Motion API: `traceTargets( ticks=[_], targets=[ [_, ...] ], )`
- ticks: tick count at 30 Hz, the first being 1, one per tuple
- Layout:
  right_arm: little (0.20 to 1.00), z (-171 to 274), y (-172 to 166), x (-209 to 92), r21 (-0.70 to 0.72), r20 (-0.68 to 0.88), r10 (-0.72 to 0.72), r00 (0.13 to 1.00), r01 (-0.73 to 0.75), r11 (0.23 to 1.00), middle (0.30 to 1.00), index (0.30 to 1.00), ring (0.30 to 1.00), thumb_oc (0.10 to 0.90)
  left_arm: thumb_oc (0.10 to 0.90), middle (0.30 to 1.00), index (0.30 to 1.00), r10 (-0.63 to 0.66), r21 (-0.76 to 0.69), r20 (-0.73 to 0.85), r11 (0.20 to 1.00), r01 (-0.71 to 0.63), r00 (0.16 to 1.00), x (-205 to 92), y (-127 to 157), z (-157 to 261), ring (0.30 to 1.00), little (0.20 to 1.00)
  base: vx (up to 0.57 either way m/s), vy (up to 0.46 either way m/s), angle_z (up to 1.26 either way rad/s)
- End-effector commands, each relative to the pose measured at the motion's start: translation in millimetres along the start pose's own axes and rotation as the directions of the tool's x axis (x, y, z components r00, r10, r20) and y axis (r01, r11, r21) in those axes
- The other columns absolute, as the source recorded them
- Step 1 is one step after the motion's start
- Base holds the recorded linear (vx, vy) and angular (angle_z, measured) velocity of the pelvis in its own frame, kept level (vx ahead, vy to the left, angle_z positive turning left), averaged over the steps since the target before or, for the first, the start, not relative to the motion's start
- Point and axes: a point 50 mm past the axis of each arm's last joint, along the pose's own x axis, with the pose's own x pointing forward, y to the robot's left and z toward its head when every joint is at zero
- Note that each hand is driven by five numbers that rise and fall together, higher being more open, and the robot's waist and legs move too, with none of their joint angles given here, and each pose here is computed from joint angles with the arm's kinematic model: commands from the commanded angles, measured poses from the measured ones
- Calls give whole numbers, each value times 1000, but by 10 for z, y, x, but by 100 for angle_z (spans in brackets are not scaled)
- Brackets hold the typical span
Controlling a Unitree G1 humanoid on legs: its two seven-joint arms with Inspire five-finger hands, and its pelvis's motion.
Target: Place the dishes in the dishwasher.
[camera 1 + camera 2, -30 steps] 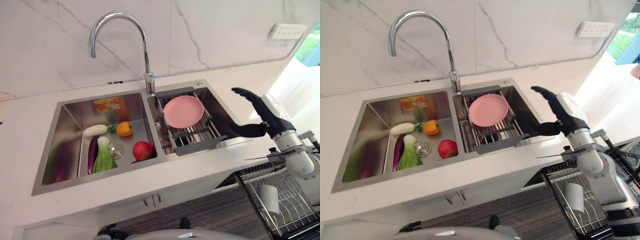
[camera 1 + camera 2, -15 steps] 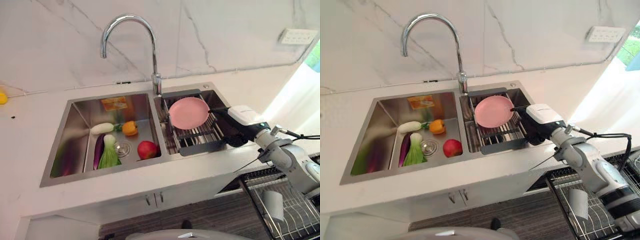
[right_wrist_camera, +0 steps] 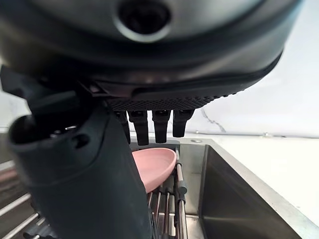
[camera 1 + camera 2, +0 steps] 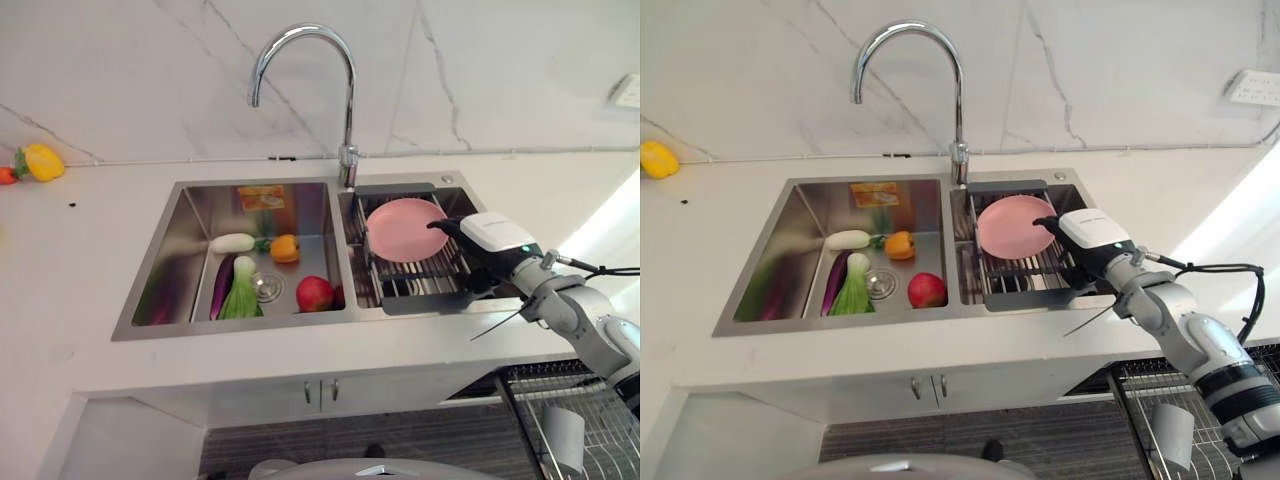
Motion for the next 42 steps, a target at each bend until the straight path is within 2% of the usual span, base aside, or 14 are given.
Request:
traceTargets(
  ticks=[1, 4, 10, 15, 18, 19, 31, 36, 37, 42],
  targets=[
    [900, 89, -478, 209, -71, 52, -226, 973, 230, 971, 900, 900, 900, 800, 800, 900, 900, 24, 63, -2, 998, -24, 1000, 20, 85, 55, 900, 900, -9, 1, 12],
    [900, 55, -404, 234, -54, 21, -238, 971, 239, 969, 900, 900, 900, 800, 800, 900, 900, 22, 66, -4, 998, -22, 1000, 17, 73, 41, 900, 900, 3, 0, 7],
    [900, 39, -221, 384, -164, -1, -197, 980, 194, 967, 900, 900, 900, 800, 800, 900, 900, 29, 53, -4, 998, -29, 1000, 12, 56, 23, 900, 900, -7, -1, 9],
    [900, 52, -182, 408, -180, 0, -185, 983, 182, 967, 900, 900, 900, 800, 800, 900, 900, 28, 58, -5, 998, -28, 1000, 11, 50, 14, 900, 900, 24, -9, 8],
    [900, 68, -50, 471, -205, -14, -170, 985, 163, 965, 900, 900, 900, 800, 800, 900, 900, 18, 81, -11, 997, -17, 1000, 3, -2, -10, 900, 900, 16, -14, 14],
    [300, 67, -22, 483, -224, -17, -174, 985, 166, 960, 300, 300, 300, 400, 800, 900, 900, 20, 87, -14, 996, -19, 1000, 2, -6, -19, 900, 900, 4, -6, 19],
    [300, 83, -156, 431, -240, -16, -356, 935, 342, 909, 300, 300, 300, 400, 800, 900, 900, 42, 112, -1, 993, -42, 999, 3, -25, 28, 900, 900, 0, -7, 9],
    [300, -20, -534, 294, -258, -31, -547, 836, 522, 813, 300, 300, 300, 400, 800, 900, 900, 50, 119, 26, 991, -53, 998, 4, -39, 96, 900, 900, -1, -4, 3],
    [300, -20, -534, 294, -258, -31, -547, 836, 522, 813, 300, 300, 300, 400, 800, 900, 900, 50, 119, 26, 991, -53, 998, 4, -39, 96, 900, 900, 0, 0, 0],
    [300, -74, -794, 138, -238, -54, -679, 732, 651, 721, 300, 300, 300, 400, 800, 900, 900, 60, 116, 38, 991, -64, 997, 6, -32, 127, 900, 900, -8, 2, -9]
  ],
)
